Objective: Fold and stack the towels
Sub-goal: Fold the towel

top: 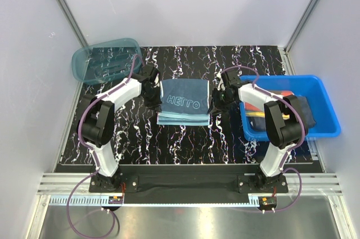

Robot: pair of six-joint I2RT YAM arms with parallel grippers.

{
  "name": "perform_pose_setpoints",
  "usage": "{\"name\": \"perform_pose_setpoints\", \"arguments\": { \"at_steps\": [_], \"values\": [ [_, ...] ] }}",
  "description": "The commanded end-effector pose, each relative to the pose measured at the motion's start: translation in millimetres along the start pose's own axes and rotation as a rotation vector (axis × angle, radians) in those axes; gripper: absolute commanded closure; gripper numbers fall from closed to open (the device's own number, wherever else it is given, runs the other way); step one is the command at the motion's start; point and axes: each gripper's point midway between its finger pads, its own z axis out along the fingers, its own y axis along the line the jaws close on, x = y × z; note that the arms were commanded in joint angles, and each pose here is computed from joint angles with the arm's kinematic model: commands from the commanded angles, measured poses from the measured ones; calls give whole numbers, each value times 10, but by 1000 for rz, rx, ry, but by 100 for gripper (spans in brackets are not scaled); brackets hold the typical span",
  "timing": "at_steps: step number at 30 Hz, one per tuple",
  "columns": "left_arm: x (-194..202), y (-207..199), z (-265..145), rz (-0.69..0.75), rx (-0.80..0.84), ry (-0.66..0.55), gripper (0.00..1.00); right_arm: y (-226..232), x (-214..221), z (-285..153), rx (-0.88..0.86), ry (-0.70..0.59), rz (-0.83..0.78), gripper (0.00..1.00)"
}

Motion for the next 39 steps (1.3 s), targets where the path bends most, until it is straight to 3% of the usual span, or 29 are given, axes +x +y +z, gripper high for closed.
{"name": "perform_pose_setpoints", "arguments": {
  "at_steps": [1,15,17,18,23,39],
  "values": [
    [-29,-20,32,17,8,-14,100,38,-19,35,0,-21,-10,66],
    [11,-21,110,25,11,-3,100,-69,7,272,47,7,-10,73],
    [-1,-21,108,24,12,-6,100,-79,-5,268,55,-2,-15,79],
    [10,-21,115,23,11,-3,100,-97,-3,263,65,-5,-14,87],
    [2,-33,104,29,4,-9,100,-65,-47,164,77,-30,-30,95],
    [-322,-152,-306,66,-48,-78,100,203,-382,-205,67,-76,-64,100]
  ]
}}
